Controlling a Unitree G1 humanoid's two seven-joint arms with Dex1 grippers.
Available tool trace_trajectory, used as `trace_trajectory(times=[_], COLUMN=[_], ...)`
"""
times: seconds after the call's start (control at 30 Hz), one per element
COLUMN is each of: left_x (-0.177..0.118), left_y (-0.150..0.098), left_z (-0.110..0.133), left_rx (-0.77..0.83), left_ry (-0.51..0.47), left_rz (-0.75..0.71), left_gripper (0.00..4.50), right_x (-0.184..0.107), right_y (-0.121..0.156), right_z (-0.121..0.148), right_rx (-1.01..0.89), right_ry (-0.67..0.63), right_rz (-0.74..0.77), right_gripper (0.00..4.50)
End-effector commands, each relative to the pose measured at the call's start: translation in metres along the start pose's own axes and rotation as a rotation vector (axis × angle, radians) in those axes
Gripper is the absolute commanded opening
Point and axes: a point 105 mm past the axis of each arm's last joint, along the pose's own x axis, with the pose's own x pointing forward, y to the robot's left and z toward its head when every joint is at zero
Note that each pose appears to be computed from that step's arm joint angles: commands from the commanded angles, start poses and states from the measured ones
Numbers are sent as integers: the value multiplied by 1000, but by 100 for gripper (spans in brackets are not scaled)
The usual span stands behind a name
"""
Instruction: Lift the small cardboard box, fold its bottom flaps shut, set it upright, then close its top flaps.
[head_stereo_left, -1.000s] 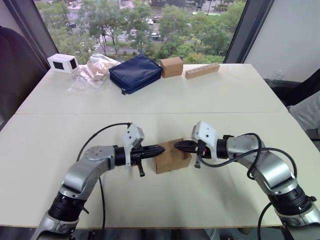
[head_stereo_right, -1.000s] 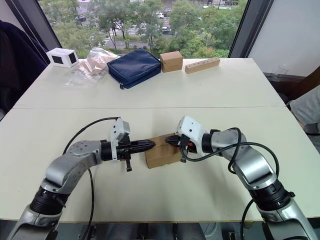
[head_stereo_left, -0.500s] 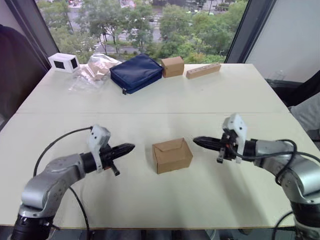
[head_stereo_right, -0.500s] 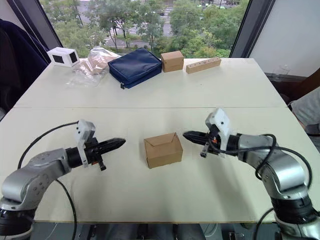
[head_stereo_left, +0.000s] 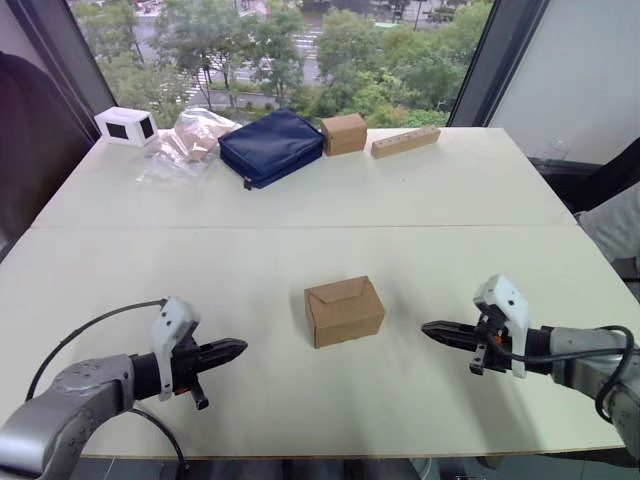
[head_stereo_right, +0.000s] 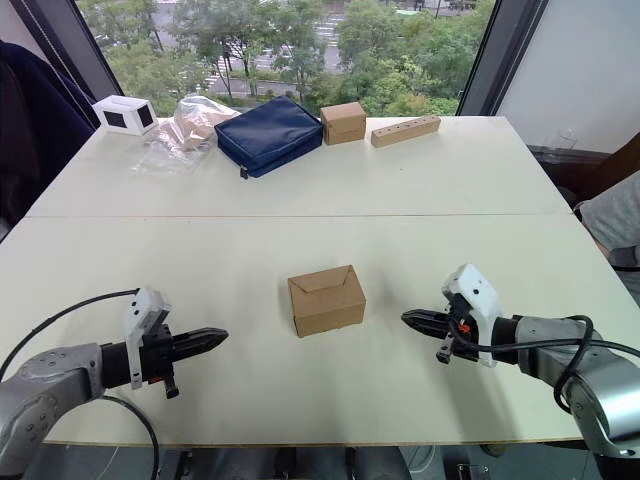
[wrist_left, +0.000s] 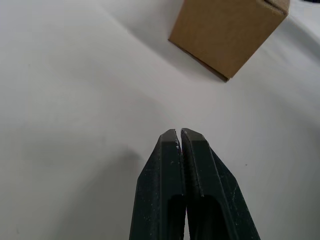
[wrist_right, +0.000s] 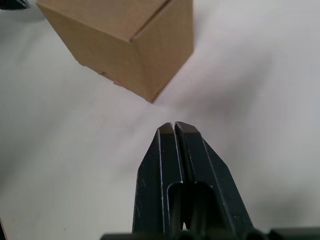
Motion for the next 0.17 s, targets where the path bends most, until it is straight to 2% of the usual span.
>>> trace_trajectory(times=[0.03, 0.17], left_x=[-4, -4], left_y=[-3, -5], left_z=[7, 8], left_rx=[28, 20], left_ry=[-16, -26], left_rz=[-2, -17], left_gripper=[10, 10], right_x=[-4, -1], right_y=[-3, -4], right_z=[7, 6], right_rx=[-38, -41], right_ry=[-17, -16], right_rz=[-3, 2], right_gripper=[0, 0])
